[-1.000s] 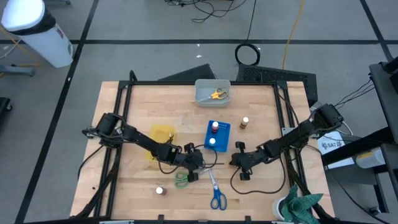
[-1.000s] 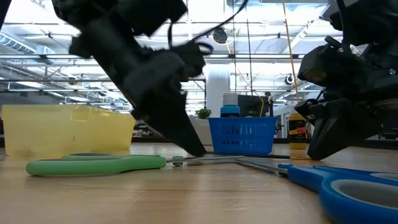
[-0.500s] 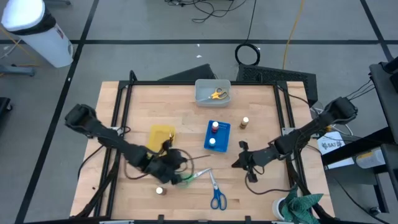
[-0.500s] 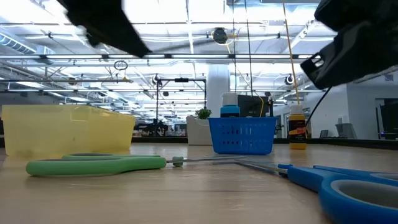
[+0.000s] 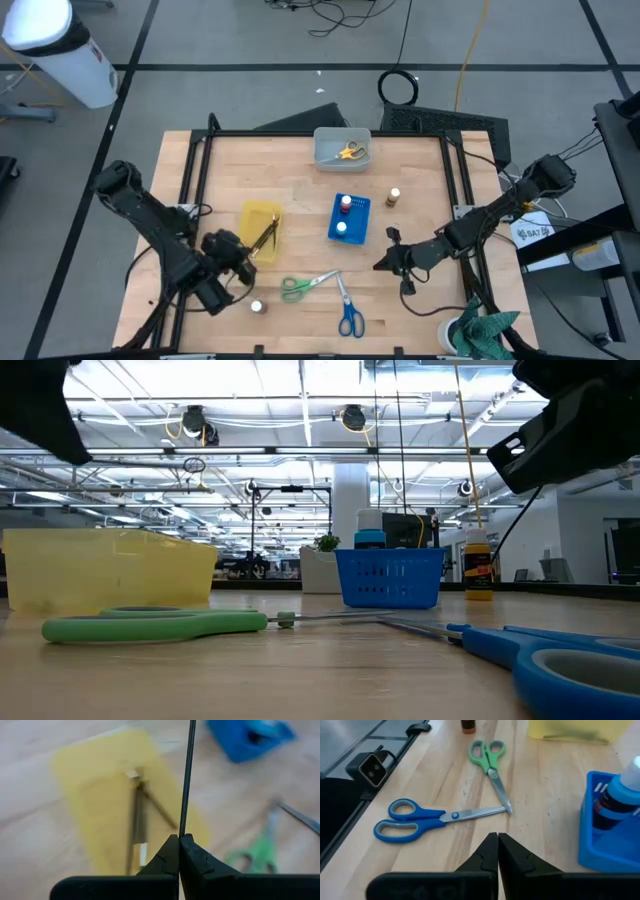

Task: Pick & Place Paint Supplies
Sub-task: Put the gold paint brush into the yellow bin, then put the green scissors into the gray bin

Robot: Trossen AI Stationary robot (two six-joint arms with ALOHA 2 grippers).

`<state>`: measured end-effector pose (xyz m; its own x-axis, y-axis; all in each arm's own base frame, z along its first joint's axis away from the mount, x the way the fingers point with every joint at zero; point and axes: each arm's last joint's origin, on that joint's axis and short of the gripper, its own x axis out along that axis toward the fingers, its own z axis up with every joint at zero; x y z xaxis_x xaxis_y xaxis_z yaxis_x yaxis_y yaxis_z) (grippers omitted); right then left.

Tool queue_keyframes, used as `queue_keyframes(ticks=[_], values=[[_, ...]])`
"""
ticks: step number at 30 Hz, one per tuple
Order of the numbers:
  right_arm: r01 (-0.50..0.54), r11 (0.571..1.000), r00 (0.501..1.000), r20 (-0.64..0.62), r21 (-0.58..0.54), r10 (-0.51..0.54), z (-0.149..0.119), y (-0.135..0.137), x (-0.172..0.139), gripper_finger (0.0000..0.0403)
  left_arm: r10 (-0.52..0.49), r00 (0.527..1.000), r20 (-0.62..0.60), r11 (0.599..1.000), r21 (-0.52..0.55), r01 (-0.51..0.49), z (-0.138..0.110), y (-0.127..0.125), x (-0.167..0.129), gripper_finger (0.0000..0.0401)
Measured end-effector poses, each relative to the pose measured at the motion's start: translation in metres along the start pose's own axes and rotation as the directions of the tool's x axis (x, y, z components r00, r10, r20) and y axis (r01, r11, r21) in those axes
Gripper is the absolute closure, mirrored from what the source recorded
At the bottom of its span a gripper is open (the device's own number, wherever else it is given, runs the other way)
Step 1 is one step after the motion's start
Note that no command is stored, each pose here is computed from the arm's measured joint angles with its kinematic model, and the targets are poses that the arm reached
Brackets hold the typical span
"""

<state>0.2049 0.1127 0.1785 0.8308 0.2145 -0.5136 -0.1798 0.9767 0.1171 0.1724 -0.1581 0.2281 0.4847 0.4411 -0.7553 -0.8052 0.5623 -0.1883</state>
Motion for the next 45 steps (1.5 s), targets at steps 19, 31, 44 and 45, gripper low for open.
queue_keyframes(ticks=[19,31,44,45], values=[[-0.015,1.000,0.999,0.043,0.004,0.015,0.005,0.001,0.000,0.0403,0.093,0.993,-0.067,0.987,-0.124,-0.101,0.013,0.000,0.014,0.0380],[-0.016,1.000,0.999,0.044,0.005,0.016,0.005,0.001,0.000,0.0403,0.113,0.988,-0.105,0.983,-0.131,-0.127,0.016,0.000,0.017,0.0257],[-0.185,0.975,0.947,0.244,-0.120,0.209,0.014,0.021,0.021,0.0403,-0.059,0.998,-0.034,0.998,0.026,0.059,0.018,-0.019,0.020,0.0193],[-0.181,0.975,0.945,0.253,-0.128,0.209,0.014,0.021,0.023,0.0403,-0.108,0.994,-0.030,0.992,0.057,0.110,0.019,-0.025,0.020,0.0195]])
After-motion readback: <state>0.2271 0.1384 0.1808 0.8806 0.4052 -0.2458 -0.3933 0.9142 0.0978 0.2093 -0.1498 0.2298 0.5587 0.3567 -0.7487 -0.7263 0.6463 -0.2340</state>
